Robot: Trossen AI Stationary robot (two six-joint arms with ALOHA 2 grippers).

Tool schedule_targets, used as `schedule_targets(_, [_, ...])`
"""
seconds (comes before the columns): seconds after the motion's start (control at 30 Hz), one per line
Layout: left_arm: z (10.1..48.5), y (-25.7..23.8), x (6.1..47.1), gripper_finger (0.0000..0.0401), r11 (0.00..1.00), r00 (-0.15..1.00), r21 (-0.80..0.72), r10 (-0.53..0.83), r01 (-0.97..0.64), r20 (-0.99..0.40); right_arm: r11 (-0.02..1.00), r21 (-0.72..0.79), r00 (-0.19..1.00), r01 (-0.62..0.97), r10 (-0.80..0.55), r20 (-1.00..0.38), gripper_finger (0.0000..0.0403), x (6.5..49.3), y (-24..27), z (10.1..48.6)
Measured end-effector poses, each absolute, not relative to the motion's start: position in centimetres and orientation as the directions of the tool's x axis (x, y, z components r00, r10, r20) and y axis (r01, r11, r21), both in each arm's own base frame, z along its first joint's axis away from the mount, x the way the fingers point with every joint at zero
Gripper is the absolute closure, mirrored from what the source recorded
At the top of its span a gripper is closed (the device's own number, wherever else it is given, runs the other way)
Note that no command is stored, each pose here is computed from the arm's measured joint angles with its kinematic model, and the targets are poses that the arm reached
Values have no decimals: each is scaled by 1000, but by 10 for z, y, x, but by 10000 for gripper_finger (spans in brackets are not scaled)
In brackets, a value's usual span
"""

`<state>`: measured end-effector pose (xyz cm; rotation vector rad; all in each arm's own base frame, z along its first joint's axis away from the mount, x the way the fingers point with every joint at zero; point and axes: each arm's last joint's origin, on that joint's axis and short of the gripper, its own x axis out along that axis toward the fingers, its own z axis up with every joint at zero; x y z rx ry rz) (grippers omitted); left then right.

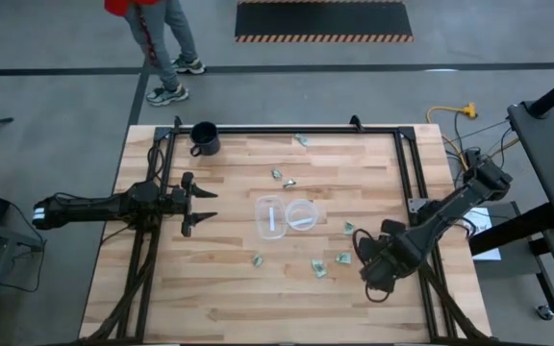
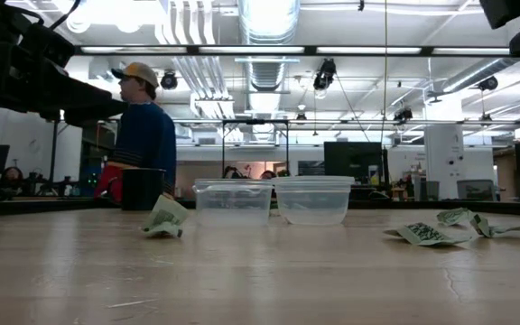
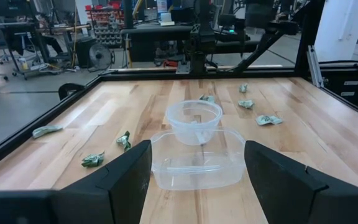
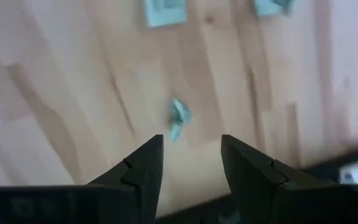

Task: Pick and place Stevia / Truvia into bins
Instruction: Put the green stevia packet into the right transparent container

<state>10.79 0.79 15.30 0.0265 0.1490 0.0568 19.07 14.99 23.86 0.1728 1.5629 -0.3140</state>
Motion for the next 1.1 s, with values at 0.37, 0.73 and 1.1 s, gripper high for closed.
schedule_targets(0.37, [153, 8, 108, 161, 998, 987, 31, 59, -55, -147, 994, -44, -21, 104, -42, -999, 250, 177, 156, 215])
schedule_targets(0.73, [153, 8, 108, 161, 998, 987, 31, 59, -55, -147, 998, 4, 30, 62, 2, -1000, 250, 178, 156, 192])
schedule_targets(1.1, [153, 8, 108, 161, 998, 987, 31, 59, -55, -147, 1000, -17, 9, -24, -16, -1000, 250, 167, 147, 166])
